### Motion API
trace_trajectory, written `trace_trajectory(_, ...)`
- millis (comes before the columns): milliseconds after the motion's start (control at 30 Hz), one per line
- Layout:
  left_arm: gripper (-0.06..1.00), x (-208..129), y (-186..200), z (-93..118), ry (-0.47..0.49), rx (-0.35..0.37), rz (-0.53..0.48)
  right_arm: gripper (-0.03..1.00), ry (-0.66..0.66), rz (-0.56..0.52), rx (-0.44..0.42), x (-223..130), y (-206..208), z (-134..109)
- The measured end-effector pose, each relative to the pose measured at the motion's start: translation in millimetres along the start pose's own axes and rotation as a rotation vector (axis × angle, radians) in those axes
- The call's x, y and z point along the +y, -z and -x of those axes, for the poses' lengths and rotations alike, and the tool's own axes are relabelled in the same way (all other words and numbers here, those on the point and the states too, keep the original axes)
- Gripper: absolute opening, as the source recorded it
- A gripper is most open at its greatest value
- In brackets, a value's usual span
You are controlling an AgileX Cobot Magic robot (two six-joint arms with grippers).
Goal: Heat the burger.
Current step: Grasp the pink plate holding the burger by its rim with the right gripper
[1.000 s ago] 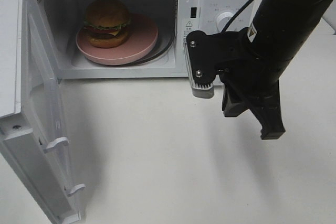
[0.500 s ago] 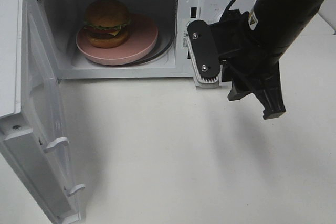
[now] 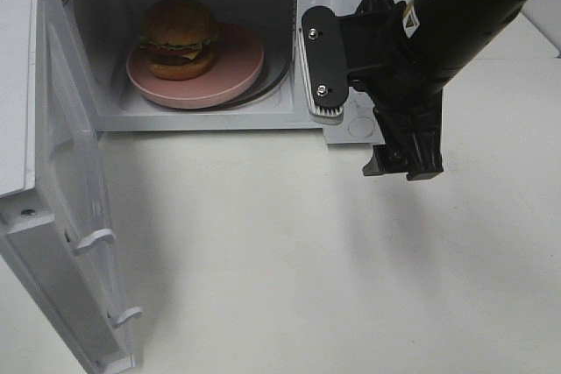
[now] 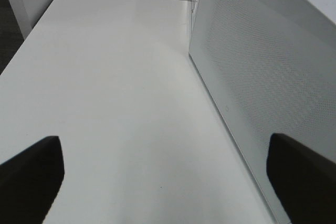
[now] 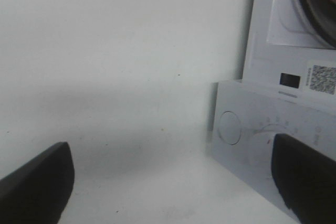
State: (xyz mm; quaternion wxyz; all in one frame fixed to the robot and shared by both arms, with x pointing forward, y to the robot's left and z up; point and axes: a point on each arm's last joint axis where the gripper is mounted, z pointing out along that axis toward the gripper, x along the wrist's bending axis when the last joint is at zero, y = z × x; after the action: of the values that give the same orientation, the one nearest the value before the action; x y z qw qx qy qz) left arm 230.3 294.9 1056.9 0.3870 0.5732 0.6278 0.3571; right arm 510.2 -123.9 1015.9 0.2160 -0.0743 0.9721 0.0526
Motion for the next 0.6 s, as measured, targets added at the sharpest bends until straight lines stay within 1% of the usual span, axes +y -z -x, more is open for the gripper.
trace_trajectory(33, 0.96, 0.0, 0.0, 0.0, 0.000, 0.000, 0.000, 0.99, 0.000, 0.000, 0.000, 0.0, 0.0, 0.0)
trace_trajectory(100, 0.96, 0.0, 0.0, 0.0, 0.000, 0.000, 0.000, 0.99, 0.022, 0.013, -0.037, 3.4, -0.3, 2.5)
trace_trajectory(300, 0.96, 0.0, 0.0, 0.0, 0.000, 0.000, 0.000, 0.99, 0.083, 0.008, -0.034, 15.9, -11.5, 1.8)
trace_trajectory(467, 0.96, 0.0, 0.0, 0.0, 0.000, 0.000, 0.000, 0.97, 0.111, 0.024, -0.049, 33.0, -27.5, 13.0)
trace_trajectory(600, 0.96, 0.0, 0.0, 0.0, 0.000, 0.000, 0.000, 0.97, 0.113, 0.031, -0.061, 39.8, -34.4, 21.9)
